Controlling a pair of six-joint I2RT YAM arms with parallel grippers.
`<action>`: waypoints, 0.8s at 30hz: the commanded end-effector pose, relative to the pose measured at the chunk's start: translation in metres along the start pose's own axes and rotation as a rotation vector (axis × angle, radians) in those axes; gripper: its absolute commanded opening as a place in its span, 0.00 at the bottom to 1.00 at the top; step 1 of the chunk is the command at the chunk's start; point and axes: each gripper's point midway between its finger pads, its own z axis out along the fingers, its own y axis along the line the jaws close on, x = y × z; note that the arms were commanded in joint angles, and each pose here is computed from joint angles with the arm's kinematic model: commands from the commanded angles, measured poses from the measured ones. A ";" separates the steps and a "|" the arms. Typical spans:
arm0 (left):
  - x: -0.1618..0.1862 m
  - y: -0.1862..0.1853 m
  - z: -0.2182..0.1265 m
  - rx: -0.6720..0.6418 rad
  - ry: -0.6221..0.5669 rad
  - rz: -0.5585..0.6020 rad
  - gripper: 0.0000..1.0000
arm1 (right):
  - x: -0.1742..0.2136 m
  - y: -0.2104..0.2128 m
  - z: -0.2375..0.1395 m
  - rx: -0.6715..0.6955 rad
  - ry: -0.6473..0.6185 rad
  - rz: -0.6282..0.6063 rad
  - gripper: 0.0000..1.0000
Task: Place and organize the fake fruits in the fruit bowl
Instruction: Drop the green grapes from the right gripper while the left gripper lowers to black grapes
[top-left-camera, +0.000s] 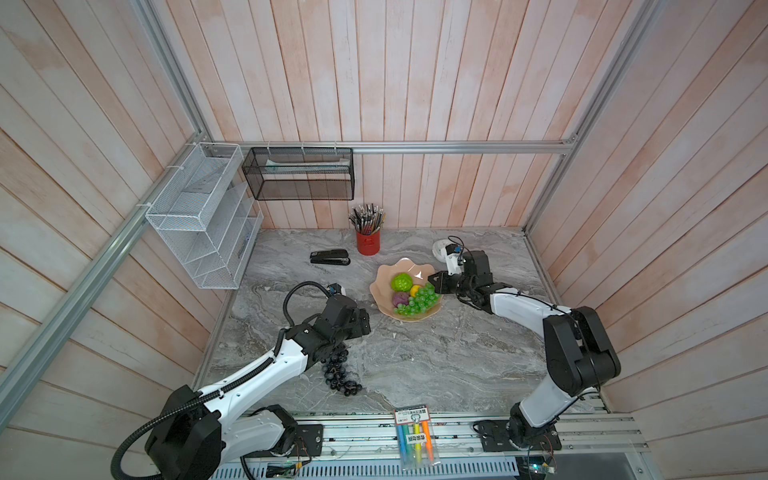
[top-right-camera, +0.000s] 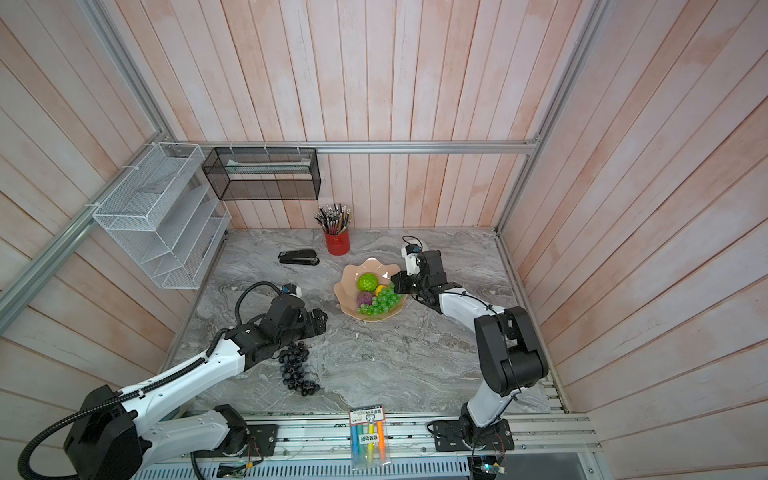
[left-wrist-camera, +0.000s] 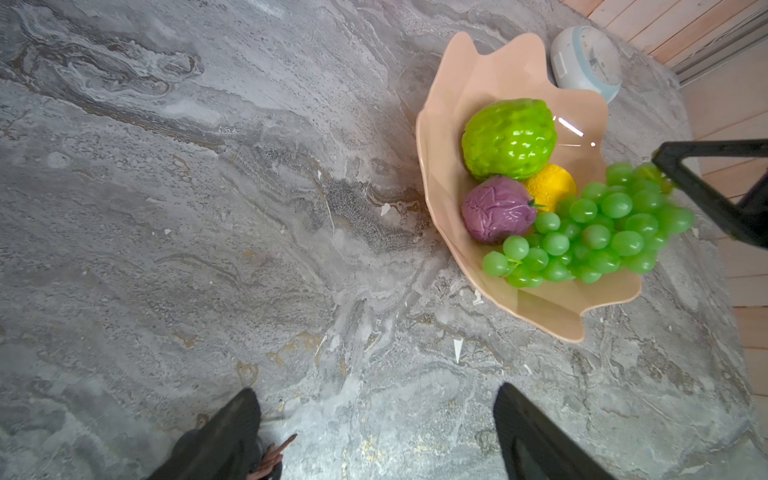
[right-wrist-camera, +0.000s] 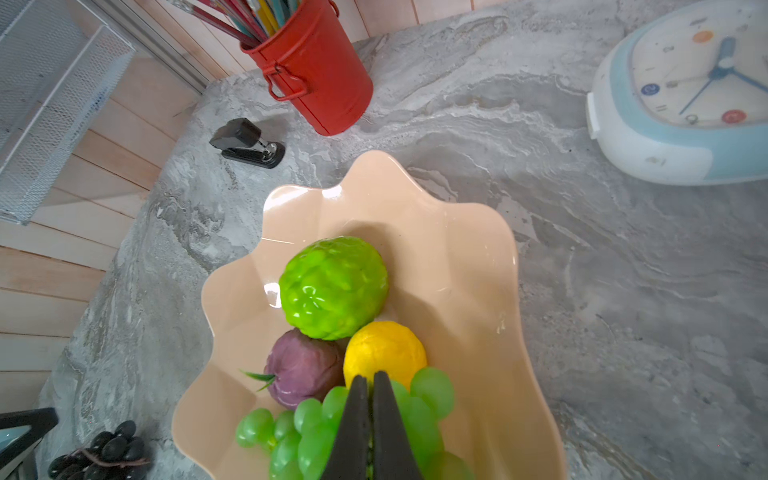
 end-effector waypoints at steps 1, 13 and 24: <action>0.003 -0.006 0.001 0.030 0.011 0.012 0.90 | -0.015 0.009 0.005 -0.060 -0.020 -0.044 0.00; 0.015 -0.008 0.000 0.034 0.094 0.024 0.87 | -0.014 -0.018 0.027 -0.044 0.020 -0.024 0.02; 0.017 0.026 -0.028 -0.155 0.140 0.040 0.86 | -0.035 0.000 0.007 -0.043 -0.018 -0.083 0.53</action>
